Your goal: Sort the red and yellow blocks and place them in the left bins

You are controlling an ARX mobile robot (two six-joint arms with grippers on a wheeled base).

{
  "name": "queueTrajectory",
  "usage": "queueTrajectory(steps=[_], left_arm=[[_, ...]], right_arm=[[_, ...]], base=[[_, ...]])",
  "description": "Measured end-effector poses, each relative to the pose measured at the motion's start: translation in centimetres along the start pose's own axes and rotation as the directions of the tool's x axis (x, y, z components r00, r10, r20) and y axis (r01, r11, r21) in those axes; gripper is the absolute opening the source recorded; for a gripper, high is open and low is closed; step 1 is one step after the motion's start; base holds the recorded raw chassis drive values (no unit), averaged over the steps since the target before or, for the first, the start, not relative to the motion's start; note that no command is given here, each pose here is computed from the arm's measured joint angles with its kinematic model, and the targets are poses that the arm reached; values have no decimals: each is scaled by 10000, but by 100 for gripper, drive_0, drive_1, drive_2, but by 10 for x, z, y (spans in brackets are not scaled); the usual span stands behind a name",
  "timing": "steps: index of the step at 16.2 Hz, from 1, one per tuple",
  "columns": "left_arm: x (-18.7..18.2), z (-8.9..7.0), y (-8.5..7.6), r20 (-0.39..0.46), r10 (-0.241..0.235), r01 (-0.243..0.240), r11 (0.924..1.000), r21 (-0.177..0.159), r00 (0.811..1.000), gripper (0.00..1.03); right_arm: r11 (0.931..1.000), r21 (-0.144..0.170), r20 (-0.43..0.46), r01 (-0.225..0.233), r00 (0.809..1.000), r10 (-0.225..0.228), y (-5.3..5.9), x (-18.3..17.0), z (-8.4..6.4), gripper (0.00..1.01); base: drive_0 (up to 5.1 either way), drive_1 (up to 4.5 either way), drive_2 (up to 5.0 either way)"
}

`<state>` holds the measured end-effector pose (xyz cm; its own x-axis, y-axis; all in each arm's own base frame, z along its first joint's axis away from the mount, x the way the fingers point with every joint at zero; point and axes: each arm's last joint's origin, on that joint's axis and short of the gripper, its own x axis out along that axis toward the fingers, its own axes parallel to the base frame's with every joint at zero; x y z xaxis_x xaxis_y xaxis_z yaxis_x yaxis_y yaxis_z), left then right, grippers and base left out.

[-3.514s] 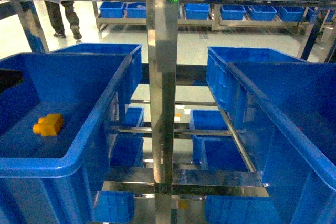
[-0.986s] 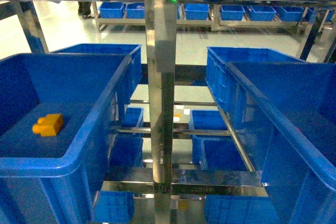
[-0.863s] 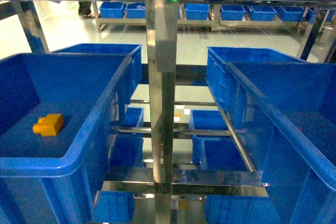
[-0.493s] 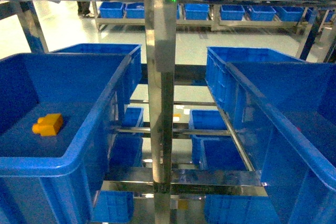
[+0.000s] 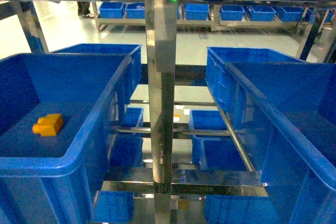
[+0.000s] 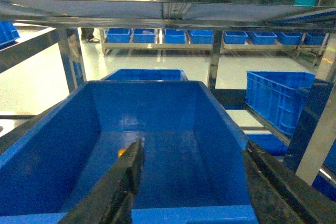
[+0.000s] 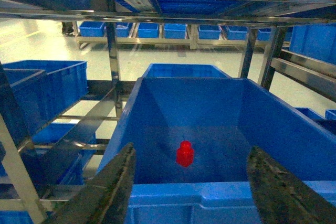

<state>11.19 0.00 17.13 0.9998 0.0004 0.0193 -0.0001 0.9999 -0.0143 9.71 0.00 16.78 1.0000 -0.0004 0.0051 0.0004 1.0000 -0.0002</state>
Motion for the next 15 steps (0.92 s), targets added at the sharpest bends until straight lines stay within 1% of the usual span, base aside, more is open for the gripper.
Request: queueTrajectory(steps=[1,3,4,5,7,13,14,15], left_arm=[[0,0,0,-4,4,-4,10000,0,10000,69],[0,-1,0,-53,1,-1,10000,0,10000,93],[0,0,0,-19,0,0,10000,19,10000,100],[0,0,0,-11,0,0,10000,27,10000,97],[0,0,0,-23,4,-4,10000,31,10000,98],[0,0,0,0,4,-4,10000,31,10000,98],[0,0,0,0,4,-4,10000,34,10000,98],[0,0,0,0,4,-4,10000,31,10000,98]], right_arm=[[10000,0,0,0,10000,0,0,0,0,71],[10000,-4,-19,0,10000,0,0,0,0,97],[10000,0,15,0,10000,0,0,0,0,99],[10000,0,-8,0,10000,0,0,0,0,98],[10000,0,0,0,10000,0,0,0,0,98],[10000,0,4,0,10000,0,0,0,0,98],[10000,-15,8,0,10000,0,0,0,0,95],[10000,-4,8,0,10000,0,0,0,0,99]], base=[[0,0,0],[5,-410,420],[15,-404,433],[16,-402,434],[10,-411,431],[0,0,0],[0,0,0],[0,0,0]])
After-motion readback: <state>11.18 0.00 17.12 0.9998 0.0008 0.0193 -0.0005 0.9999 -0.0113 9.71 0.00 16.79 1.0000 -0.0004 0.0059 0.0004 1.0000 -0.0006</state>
